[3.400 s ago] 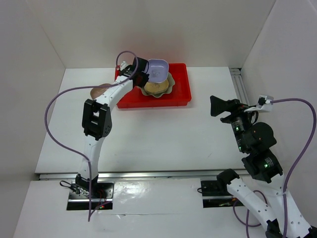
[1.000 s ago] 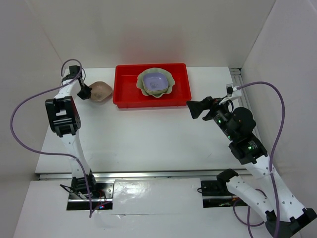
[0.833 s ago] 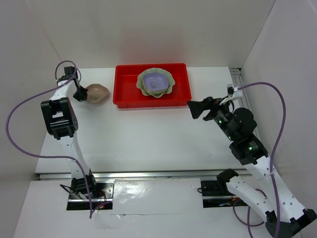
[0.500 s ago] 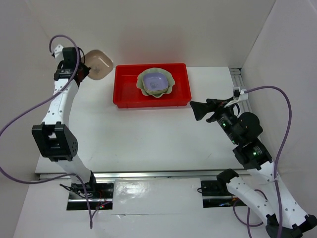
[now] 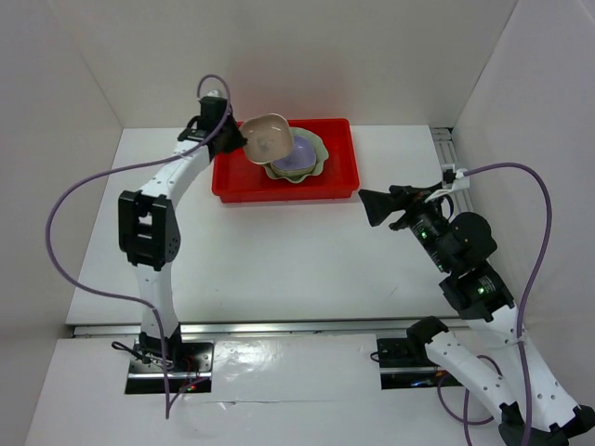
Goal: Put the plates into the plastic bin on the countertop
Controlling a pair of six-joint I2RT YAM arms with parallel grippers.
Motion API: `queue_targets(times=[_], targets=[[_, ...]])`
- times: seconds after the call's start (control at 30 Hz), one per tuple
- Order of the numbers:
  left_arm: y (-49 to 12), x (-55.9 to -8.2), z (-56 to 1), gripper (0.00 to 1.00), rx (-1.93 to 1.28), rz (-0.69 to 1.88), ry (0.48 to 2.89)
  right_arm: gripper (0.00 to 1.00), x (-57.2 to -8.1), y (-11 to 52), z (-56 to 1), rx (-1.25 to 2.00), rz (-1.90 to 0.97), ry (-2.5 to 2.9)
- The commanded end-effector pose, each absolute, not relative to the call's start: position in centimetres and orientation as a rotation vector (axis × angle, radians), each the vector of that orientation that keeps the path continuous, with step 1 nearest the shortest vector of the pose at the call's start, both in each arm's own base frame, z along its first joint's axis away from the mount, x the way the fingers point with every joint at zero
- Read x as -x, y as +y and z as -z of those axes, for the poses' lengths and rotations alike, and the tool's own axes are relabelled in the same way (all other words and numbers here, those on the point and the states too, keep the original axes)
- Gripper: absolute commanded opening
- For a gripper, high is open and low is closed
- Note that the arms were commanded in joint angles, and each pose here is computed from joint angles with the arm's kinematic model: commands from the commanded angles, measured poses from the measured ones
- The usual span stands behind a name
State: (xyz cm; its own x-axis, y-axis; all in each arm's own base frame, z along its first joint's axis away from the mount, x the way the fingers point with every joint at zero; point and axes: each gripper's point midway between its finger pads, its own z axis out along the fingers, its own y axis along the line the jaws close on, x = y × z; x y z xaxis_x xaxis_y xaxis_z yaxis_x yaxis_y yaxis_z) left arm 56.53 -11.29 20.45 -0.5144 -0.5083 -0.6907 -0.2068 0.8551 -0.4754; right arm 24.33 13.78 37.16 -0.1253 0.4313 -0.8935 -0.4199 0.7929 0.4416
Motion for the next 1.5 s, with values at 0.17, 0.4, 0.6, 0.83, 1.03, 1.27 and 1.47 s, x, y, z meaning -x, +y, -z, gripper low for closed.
queue_targets(times=[0.17,0.4,0.6,0.83,1.03,1.27,1.47], targets=[[-18.1,-59.7,-23.5,0.00,0.421,0.660,2.005,1.00,-23.6,12.9,-39.1,-0.025,-0.719,1.489],[-20.6,-60.2,-19.9,0.00,0.422,0.573,2.073,1.00,-23.9,12.8,-38.2,-0.027,-0.699,1.507],[-21.4,-61.2,-18.6,0.00,0.417,0.572,2.067,1.00,-24.1,12.9,-37.3,-0.026,-0.694,1.526],[-20.6,-62.3,-19.0,0.17,0.450,0.517,2.035,1.00,-24.4,12.7,-36.4,-0.044,-0.675,1.534],[-20.1,-62.9,-21.0,0.33,0.466,0.499,1.984,1.00,-24.4,12.7,-36.0,-0.044,-0.673,1.544],[-19.9,-62.6,-21.7,0.60,0.448,0.487,1.986,1.00,-24.6,12.8,-35.7,-0.044,-0.670,1.553],[-17.4,-58.1,-26.5,0.78,0.457,0.415,1.984,1.00,-25.3,12.2,-35.7,-0.071,-0.620,1.583]])
